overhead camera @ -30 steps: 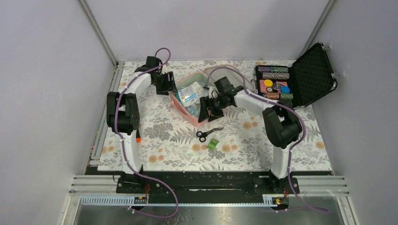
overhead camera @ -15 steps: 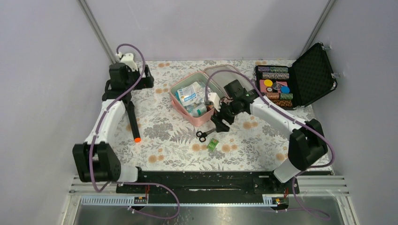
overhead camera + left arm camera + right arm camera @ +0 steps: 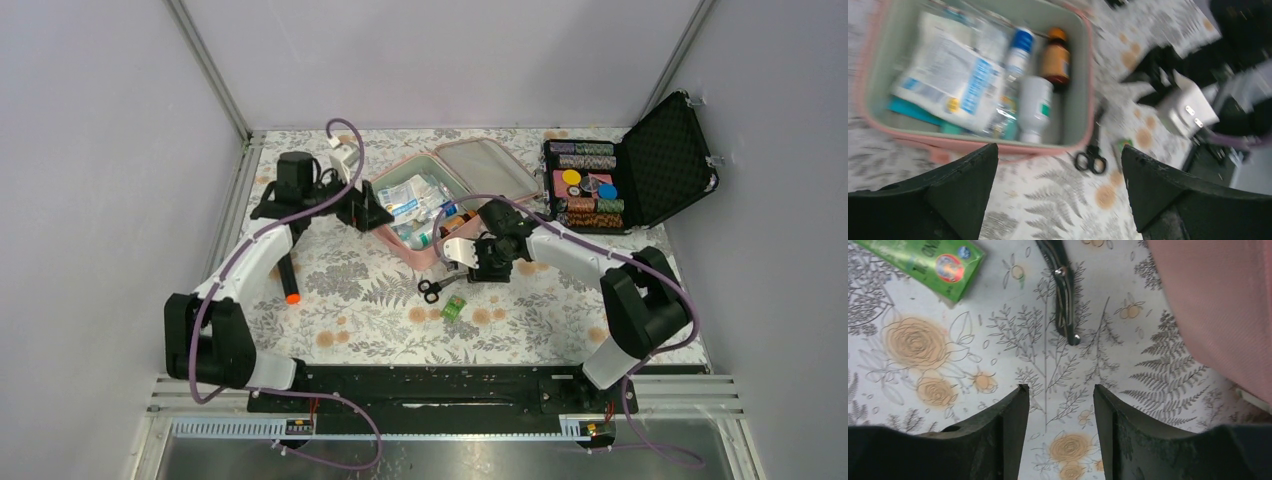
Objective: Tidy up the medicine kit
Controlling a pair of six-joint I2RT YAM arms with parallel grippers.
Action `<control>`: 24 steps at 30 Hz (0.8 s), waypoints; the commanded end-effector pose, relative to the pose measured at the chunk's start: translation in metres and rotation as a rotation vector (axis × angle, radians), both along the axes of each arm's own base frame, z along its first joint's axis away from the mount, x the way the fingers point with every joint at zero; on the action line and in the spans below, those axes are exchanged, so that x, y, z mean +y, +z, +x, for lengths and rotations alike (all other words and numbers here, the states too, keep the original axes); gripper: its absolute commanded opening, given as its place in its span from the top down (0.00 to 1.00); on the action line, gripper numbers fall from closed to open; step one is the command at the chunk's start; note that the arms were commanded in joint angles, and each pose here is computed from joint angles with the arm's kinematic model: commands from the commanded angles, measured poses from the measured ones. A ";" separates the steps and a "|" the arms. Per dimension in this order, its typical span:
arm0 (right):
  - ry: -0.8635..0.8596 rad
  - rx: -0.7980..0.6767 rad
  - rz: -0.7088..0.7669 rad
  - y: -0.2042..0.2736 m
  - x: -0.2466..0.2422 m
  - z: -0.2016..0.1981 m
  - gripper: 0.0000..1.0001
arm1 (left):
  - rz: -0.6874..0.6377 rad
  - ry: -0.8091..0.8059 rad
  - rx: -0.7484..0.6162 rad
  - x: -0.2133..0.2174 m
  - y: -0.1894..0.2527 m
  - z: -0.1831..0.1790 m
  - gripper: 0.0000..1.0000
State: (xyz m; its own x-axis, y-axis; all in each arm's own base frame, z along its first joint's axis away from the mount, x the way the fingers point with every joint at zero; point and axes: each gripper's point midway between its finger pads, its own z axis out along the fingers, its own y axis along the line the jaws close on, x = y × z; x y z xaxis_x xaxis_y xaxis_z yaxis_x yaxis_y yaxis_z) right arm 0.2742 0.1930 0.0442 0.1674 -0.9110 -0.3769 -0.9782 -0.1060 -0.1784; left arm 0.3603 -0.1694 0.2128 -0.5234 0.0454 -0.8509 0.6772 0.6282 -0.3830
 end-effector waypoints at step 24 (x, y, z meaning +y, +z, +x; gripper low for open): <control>0.192 0.066 -0.164 -0.035 0.032 0.013 0.62 | 0.033 0.313 0.133 0.069 -0.037 0.008 0.02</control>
State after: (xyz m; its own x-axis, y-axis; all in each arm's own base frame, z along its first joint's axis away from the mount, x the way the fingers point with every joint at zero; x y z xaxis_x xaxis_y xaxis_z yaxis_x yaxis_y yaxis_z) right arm 0.2933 0.2280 0.0102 0.2694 -0.9151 -0.3000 -0.9629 -0.2507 -0.0999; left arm 0.3473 -0.1162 0.1510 -0.6981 -0.0864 -0.7108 0.4042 0.7718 -0.4908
